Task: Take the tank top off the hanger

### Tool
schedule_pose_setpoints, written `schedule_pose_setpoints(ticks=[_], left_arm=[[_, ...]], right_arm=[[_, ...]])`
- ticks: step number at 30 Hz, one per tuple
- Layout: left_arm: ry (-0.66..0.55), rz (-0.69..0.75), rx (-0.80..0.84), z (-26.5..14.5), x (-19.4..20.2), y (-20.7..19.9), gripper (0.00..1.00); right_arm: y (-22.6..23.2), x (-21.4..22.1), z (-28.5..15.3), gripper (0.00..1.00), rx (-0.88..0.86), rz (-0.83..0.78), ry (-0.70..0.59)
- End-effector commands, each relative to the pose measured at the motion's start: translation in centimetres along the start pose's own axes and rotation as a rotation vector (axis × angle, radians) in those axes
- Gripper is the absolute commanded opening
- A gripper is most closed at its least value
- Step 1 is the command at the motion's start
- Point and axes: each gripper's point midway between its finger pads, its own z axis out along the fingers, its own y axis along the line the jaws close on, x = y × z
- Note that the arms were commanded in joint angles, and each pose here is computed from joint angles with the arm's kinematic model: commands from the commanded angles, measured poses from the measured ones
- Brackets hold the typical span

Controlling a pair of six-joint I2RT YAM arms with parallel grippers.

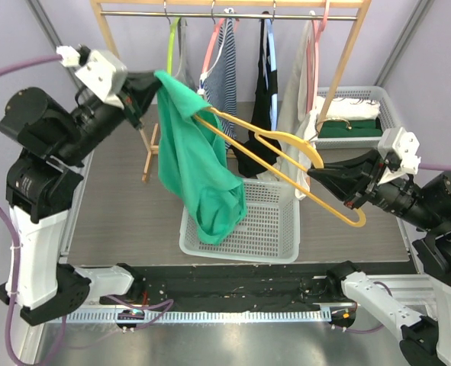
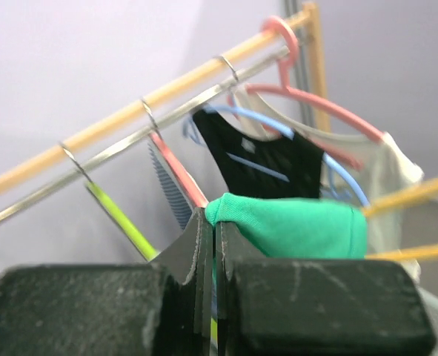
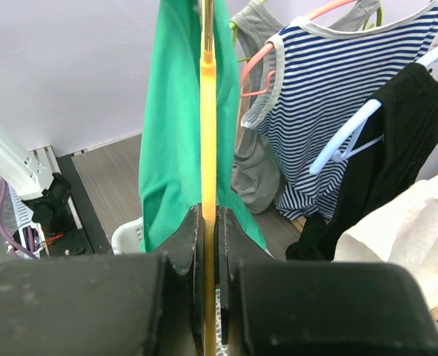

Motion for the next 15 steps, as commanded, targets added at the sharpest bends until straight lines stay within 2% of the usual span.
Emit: schedule_pose_setpoints(ticks=[1,6,11,12,15], left_arm=[[-0.178,0.002,-0.194,1.1,-5.8,4.5,0.00],[-0.190,-0.084,-0.139,2.6,-5.5,3.6,0.00],[-0.162,-0.162,0.025,3.9,-4.0,0.4,0.00],[-0.155,-0.217,0.053,4.1,-3.7,-0.2,0.00],[-0.149,-0.252,0.153,4.6,-3.5,-2.3,0.00]], right_arm=[[0.4,-2.0,-1.2,0.01,0.021,-0.055,-0.078],[2.2,-3.0,-3.3,0.01,-0.002,-0.093,-0.120],[1.8,-5.9,-6.2,0.01,0.119,-0.127,-0.216],[2.0,-7.1,-7.2,0.01,0.138,-0.142,-0.252],[1.6,-9.6,-9.4,0.01,0.219,-0.143,-0.347]])
